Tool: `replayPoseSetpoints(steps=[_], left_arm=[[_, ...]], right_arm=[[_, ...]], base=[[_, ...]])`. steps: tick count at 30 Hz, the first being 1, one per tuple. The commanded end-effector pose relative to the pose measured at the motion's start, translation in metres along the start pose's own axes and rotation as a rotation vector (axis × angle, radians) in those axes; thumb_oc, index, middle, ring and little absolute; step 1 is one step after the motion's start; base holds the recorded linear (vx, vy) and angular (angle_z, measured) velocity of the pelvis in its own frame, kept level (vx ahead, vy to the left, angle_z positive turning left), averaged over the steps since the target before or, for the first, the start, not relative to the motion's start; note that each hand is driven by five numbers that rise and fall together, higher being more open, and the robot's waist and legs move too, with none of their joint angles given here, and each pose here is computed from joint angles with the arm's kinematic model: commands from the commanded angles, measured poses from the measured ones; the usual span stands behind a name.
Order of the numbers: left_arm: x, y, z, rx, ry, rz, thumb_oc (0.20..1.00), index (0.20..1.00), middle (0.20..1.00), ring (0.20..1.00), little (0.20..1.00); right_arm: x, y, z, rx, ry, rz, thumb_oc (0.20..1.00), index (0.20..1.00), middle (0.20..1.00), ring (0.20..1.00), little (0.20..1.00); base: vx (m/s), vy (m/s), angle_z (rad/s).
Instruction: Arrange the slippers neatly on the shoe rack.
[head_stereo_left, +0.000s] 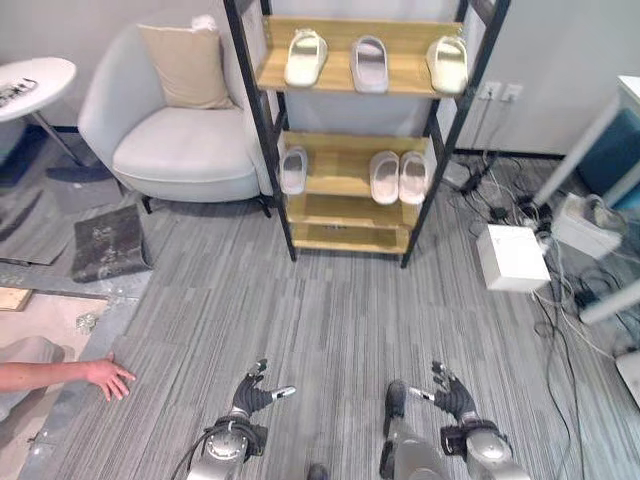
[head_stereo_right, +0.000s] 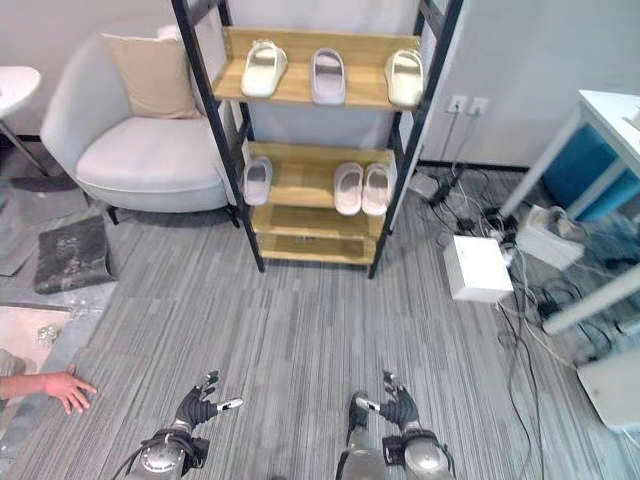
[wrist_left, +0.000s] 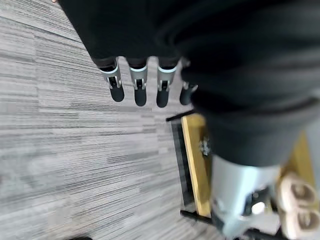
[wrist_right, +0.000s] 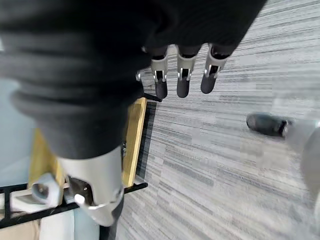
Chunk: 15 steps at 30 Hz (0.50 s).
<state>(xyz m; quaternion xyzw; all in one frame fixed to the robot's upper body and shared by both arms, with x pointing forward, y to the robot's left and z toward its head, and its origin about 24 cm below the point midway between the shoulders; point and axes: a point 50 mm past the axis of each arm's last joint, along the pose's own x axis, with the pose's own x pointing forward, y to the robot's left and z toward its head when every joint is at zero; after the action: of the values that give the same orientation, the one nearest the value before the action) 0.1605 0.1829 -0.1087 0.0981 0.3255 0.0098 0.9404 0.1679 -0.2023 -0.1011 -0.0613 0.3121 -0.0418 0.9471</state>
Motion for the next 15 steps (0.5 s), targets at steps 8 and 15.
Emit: replayPoseSetpoints(steps=[8,15], left_arm=[[0.011,0.016,0.045,0.045,-0.187,0.009,1.0,1.0,1.0,1.0,1.0],[0.013,0.02,0.052,0.059,-0.211,0.017,1.0,1.0,1.0,1.0,1.0]], right_arm=[[0.01,-0.007,0.042,0.056,-0.181,0.011,1.0,1.0,1.0,1.0,1.0],[0.013,-0.003,0.048,0.071,-0.2,0.015,1.0,1.0,1.0,1.0,1.0]], base=[[0.31,-0.083,0.07],[0.22,-0.046,0.08]])
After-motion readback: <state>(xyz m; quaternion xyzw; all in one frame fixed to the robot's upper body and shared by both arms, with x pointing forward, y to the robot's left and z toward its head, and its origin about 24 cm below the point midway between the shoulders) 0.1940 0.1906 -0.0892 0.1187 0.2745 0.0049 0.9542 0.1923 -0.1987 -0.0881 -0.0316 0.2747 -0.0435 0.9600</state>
